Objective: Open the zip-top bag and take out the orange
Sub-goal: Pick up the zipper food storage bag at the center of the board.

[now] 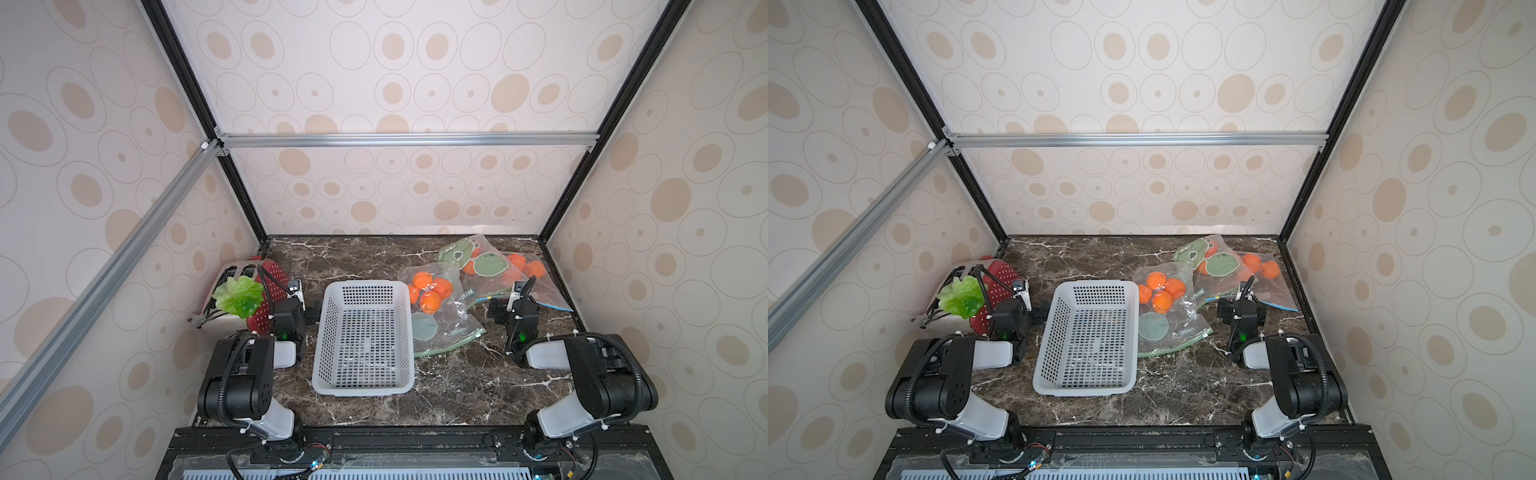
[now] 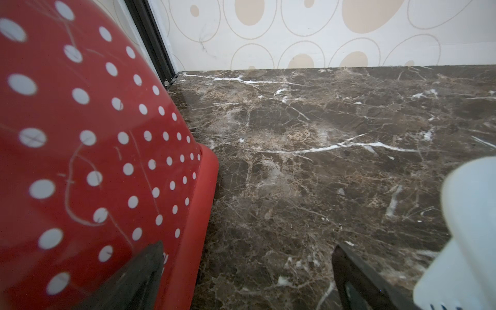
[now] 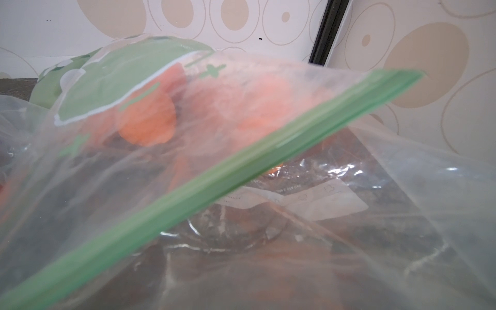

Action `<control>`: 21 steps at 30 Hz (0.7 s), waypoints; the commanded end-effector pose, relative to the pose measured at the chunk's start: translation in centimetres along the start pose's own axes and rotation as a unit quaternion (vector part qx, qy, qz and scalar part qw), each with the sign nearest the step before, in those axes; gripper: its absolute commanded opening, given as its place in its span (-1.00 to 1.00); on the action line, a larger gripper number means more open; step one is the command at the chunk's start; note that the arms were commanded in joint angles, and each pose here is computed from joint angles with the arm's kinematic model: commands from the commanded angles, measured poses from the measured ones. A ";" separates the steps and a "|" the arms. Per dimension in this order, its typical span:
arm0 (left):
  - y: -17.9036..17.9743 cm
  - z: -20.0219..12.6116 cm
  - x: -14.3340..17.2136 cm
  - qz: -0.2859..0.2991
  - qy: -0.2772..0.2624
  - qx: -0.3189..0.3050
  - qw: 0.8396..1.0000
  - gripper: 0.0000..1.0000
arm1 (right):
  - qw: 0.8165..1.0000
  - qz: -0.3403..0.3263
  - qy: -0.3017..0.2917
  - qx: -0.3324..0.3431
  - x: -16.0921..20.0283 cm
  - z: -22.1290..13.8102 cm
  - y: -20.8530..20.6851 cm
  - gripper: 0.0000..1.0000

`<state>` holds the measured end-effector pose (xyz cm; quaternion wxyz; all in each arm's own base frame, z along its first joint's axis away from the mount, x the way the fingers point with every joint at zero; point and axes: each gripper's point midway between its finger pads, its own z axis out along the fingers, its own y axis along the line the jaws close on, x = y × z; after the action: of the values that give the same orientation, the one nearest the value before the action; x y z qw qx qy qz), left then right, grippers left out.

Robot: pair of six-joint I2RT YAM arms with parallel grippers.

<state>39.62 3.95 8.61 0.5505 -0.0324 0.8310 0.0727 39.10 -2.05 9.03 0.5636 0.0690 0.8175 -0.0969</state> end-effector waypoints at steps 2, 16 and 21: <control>0.1 0.1 -1.2 -0.003 -0.014 -0.003 1.000 0.98 | 1.000 -0.006 -0.002 0.005 0.0 0.0 0.0 0.99; 1.8 -3.5 -5.2 -0.041 -0.007 -0.053 0.998 0.98 | 1.000 -0.006 -0.002 0.004 -0.1 0.0 0.0 0.99; 2.3 -5.7 -7.1 -0.129 -0.038 -0.054 0.989 0.98 | 1.000 -0.006 -0.002 0.004 0.0 0.1 0.0 0.99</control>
<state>37.69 4.43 17.95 0.6082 -0.1057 0.7843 0.0607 39.10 -2.05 9.03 0.5636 0.0690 0.8175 -0.0969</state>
